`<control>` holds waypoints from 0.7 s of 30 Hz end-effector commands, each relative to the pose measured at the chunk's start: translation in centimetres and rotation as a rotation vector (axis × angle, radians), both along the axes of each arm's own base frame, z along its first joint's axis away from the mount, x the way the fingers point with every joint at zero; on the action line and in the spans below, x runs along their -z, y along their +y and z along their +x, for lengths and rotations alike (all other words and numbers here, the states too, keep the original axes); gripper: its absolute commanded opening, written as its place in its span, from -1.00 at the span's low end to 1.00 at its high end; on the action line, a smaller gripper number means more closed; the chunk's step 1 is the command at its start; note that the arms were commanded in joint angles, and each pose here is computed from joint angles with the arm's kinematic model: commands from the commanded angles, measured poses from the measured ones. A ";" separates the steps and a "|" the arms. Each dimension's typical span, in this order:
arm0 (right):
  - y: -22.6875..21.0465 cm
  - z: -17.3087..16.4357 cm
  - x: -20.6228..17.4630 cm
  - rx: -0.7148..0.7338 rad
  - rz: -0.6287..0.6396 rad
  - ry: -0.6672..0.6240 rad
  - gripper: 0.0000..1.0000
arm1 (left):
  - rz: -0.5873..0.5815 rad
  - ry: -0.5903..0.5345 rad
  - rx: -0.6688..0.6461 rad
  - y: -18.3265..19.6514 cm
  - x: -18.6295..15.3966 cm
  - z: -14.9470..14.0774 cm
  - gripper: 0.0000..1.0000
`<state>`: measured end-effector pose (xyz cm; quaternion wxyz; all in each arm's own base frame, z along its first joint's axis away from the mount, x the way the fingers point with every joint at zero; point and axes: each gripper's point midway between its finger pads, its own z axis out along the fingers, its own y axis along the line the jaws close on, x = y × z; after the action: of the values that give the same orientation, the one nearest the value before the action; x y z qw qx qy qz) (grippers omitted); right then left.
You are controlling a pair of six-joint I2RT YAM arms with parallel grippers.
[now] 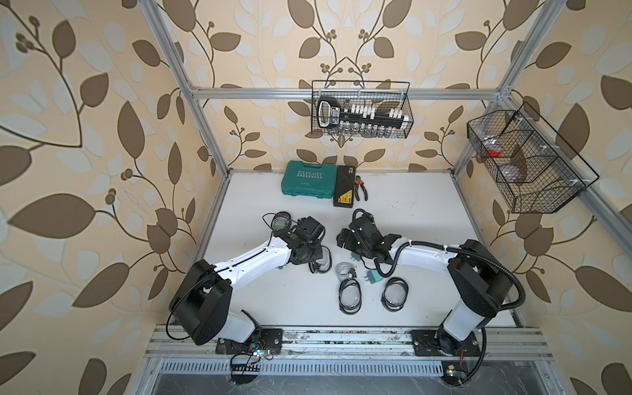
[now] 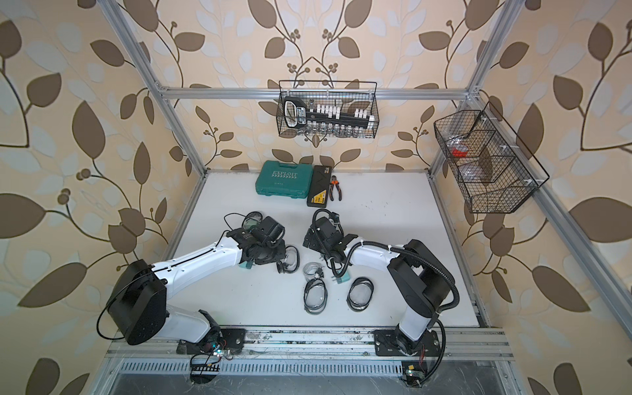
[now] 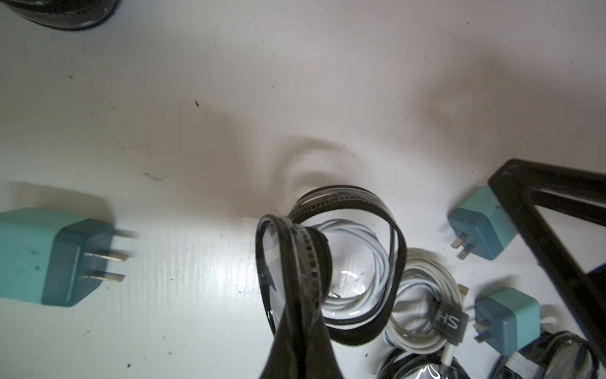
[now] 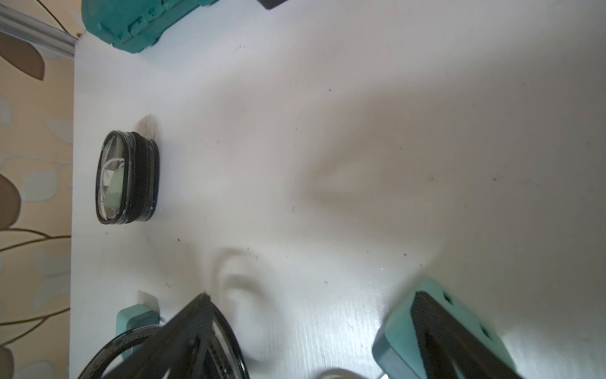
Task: Pack away charging kits
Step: Pick up the plug from the center of the board.
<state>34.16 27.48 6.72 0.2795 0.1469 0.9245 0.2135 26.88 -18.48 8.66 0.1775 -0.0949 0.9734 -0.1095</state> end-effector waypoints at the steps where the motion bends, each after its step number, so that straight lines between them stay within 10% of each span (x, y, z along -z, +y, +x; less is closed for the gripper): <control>1: -0.5 -0.8 0.5 -0.034 -0.126 0.018 0.88 | 0.030 -0.037 -0.041 0.8 -1.7 0.4 -1.00; 8: -3.9 -1.7 -2.2 0.076 -0.252 -0.037 0.98 | 0.014 -0.048 -0.039 0.9 -2.2 0.2 -1.00; 21: -0.8 -3.9 1.0 0.046 -0.064 0.029 0.99 | 0.006 -0.041 -0.033 0.7 -2.0 0.1 -1.00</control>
<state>29.99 25.29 5.89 0.2816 0.1512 0.9358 0.1488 26.59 -17.63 9.19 0.1817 -0.1073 0.9727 -0.0964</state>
